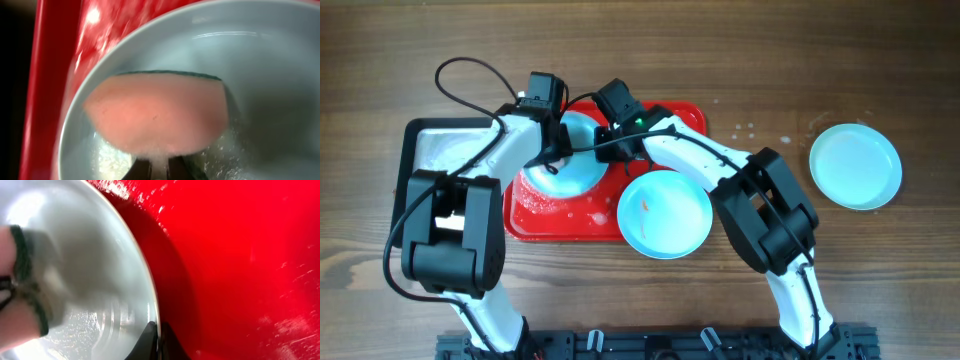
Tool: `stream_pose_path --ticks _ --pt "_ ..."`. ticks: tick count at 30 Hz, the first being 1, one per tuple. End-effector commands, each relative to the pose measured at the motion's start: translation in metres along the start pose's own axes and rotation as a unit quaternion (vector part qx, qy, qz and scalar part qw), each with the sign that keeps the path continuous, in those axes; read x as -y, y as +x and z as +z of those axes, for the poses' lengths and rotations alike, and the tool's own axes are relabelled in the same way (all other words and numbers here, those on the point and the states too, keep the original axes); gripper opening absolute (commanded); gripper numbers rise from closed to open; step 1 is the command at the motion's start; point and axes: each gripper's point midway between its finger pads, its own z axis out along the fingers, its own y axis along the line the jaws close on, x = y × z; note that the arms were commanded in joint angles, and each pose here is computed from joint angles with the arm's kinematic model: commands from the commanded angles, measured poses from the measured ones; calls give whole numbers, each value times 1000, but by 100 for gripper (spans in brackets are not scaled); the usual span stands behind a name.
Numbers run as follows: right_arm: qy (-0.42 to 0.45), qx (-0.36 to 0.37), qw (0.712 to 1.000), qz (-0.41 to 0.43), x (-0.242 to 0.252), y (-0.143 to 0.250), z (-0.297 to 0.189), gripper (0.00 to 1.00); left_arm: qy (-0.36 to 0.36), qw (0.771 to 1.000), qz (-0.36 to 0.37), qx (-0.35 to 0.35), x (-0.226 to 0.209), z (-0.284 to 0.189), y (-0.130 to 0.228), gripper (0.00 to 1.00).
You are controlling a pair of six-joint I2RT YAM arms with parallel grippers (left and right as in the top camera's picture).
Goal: Clean dirty plates on tray and stack at the side
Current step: 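Scrub the held blue plate with the sponge in the left gripper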
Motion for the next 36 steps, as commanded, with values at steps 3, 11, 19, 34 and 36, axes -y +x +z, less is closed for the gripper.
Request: stream_pose_path --ticks 3,11,19,34,36 --pt "21 -19 1000 -7 10 12 16 4 12 976 28 -217 -17 21 106 4" --pt "22 -20 1000 -7 11 13 16 4 320 922 104 -191 81 -7 94 4" --pt "22 -20 1000 -7 10 13 16 4 138 976 30 -165 31 25 78 4" --pt "21 -19 1000 -7 10 13 16 4 -132 981 -31 -139 -81 15 53 4" --pt "21 -19 1000 -7 10 13 16 4 -134 985 -65 -93 -83 21 33 4"
